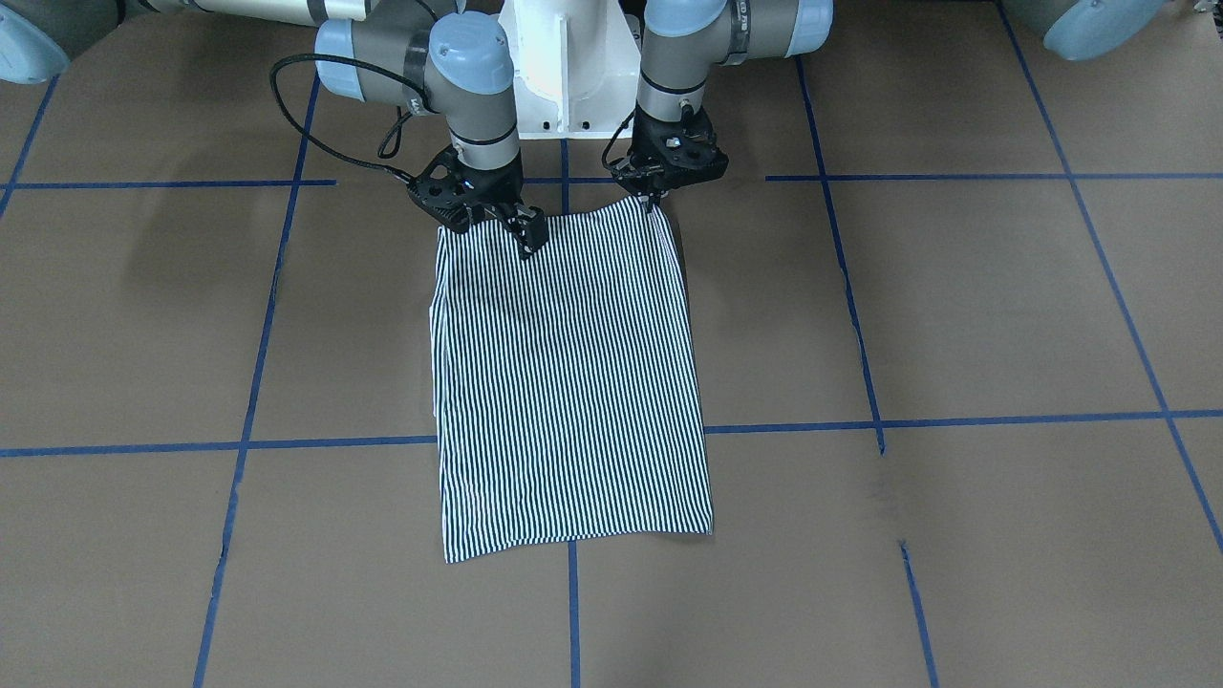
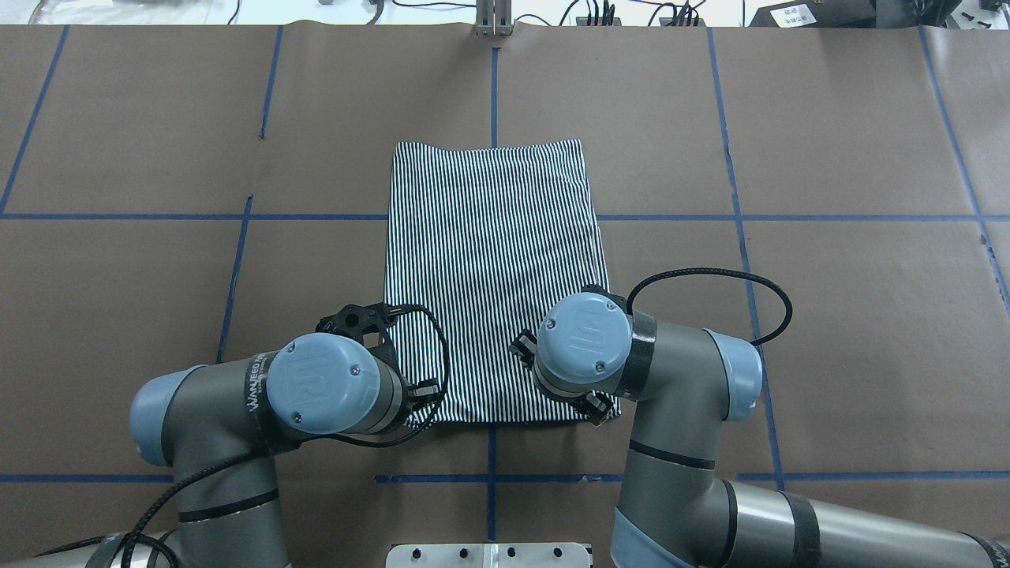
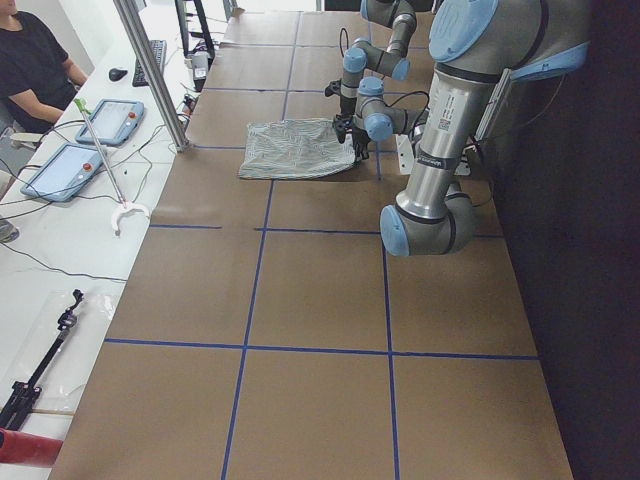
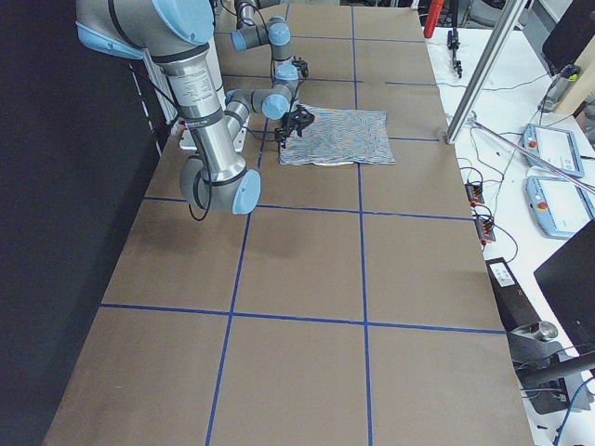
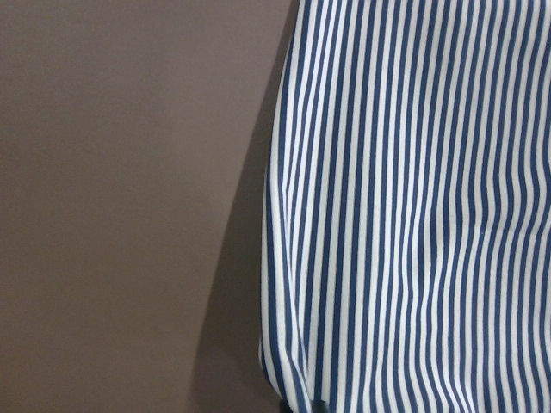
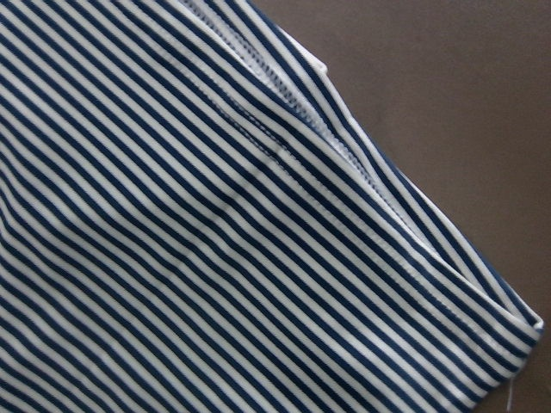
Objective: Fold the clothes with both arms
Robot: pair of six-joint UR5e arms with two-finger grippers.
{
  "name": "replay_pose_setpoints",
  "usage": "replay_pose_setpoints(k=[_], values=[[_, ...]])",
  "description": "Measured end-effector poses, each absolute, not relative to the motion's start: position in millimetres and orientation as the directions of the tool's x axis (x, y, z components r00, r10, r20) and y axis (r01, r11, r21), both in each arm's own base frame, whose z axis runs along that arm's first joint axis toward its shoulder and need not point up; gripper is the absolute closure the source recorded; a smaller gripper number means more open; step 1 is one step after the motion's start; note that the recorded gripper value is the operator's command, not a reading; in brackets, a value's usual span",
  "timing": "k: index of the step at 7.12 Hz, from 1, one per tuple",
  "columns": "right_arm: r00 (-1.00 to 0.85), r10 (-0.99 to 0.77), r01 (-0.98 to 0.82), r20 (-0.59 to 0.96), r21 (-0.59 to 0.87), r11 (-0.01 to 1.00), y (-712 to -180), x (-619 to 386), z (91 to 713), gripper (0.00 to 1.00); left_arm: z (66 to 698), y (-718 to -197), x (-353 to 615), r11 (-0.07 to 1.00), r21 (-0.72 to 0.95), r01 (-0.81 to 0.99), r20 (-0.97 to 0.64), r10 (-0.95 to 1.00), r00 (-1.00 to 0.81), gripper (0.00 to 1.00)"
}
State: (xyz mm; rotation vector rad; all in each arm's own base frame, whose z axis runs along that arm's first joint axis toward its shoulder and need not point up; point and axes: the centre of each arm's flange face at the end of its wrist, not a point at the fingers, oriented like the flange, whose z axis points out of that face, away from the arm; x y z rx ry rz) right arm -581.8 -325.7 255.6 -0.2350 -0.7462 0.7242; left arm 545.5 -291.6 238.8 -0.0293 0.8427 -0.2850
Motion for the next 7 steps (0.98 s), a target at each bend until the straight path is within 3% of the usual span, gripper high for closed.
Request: replay_pose_setpoints(k=[7], values=[[0.534,0.668,-0.511,0.519,-0.432,0.743,-311.1,-589.6,268.7,0.0,238.5,-293.2,544.7,0.961,-0.138,0.24,-0.732,-0.262,0.629,1.0]])
